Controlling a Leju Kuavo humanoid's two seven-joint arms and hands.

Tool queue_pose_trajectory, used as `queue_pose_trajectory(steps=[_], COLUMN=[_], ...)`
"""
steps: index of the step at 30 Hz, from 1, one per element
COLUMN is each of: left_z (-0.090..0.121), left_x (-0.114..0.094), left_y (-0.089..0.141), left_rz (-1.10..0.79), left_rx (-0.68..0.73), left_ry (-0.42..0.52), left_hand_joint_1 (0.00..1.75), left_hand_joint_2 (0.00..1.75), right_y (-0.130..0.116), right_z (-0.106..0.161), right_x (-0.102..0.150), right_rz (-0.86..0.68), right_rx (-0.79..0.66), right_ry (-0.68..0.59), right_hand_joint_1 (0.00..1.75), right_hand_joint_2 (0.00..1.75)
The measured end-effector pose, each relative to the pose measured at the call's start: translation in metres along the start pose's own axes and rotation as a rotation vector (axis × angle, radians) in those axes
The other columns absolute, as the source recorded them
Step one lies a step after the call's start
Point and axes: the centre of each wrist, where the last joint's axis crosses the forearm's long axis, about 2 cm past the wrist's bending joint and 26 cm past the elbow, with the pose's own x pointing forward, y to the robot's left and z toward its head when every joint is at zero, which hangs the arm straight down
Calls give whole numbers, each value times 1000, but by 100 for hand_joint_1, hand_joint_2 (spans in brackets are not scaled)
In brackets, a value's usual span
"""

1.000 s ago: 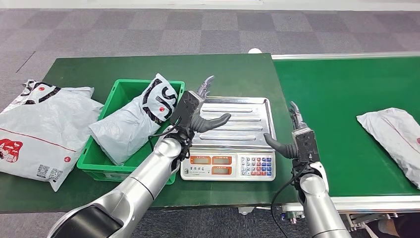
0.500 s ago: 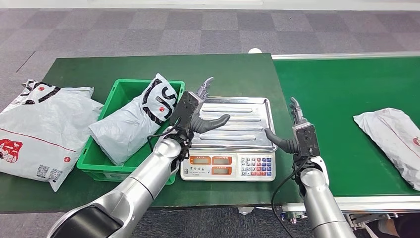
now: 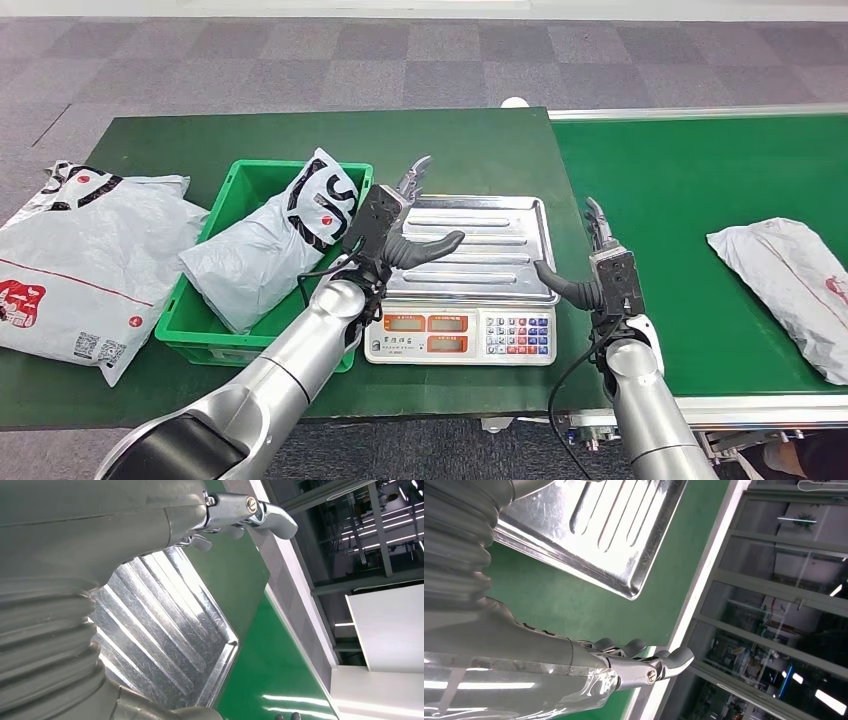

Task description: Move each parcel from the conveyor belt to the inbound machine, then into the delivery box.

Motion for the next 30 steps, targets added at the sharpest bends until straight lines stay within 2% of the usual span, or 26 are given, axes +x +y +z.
queue_pose_trajectory(steps=[19,30], left_z=[1,5], left_x=[-1,-5], left_y=[3,8], left_rz=[-5,-17], left_rx=[6,34], left_ry=[-4,-6], left_hand_joint_1=[0,0], left_hand_joint_2=[175,175], right_y=[1,-4], right_z=[6,-1], right_x=[-1,1], right_rz=[-3,-5], right_rx=[-13,-17], right_ry=[-8,-21], right_hand_joint_1=[0,0], right_hand_joint_2=[175,175])
